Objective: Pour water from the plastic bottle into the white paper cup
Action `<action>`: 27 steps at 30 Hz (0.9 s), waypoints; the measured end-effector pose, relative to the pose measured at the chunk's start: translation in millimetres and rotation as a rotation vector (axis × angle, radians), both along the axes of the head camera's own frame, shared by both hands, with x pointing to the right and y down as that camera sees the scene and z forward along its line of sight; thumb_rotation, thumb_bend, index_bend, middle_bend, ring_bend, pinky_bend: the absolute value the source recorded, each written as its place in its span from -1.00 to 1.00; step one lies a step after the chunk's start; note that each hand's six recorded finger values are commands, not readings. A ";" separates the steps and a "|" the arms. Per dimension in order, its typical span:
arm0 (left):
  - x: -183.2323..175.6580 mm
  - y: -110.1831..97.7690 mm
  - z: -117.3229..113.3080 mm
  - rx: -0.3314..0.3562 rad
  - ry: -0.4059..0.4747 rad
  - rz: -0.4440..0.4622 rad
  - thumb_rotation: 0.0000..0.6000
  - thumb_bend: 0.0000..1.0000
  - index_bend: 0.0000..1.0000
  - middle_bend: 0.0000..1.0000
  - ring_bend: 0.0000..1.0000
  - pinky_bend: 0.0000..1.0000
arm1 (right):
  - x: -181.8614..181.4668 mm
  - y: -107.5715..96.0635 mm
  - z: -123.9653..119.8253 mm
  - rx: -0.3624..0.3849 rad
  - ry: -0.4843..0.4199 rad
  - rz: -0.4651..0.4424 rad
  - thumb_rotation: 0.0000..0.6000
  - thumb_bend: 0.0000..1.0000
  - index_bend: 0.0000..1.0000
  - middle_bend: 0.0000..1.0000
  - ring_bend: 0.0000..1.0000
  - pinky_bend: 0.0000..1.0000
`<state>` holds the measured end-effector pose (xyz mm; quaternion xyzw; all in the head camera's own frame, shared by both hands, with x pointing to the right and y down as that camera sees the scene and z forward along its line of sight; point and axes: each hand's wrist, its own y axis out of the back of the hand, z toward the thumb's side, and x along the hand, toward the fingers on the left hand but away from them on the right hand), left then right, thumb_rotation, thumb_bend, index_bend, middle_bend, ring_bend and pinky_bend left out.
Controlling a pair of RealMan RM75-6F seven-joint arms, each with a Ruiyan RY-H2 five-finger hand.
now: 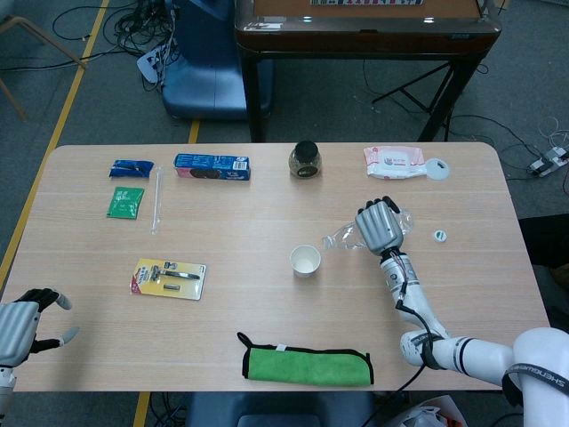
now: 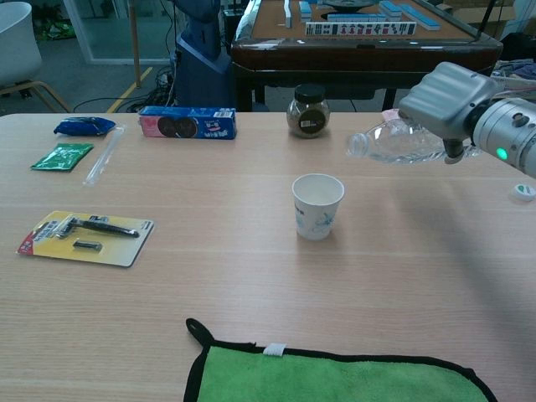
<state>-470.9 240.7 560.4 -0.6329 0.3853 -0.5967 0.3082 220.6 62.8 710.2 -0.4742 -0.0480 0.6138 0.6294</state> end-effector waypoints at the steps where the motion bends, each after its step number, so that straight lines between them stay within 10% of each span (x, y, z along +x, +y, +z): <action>1: 0.0 0.1 0.0 0.000 -0.001 0.000 1.00 -0.72 0.00 -0.13 -0.31 0.10 | -0.9 0.1 0.2 0.001 0.001 -0.003 1.00 -0.67 0.20 0.20 0.03 0.13; 27: -0.1 -0.5 -1.6 0.001 -0.001 -0.002 1.00 -0.72 0.00 -0.13 -0.31 0.10 | -28.2 -0.4 -0.8 0.043 0.083 -0.076 1.00 -0.67 0.20 0.20 0.03 0.13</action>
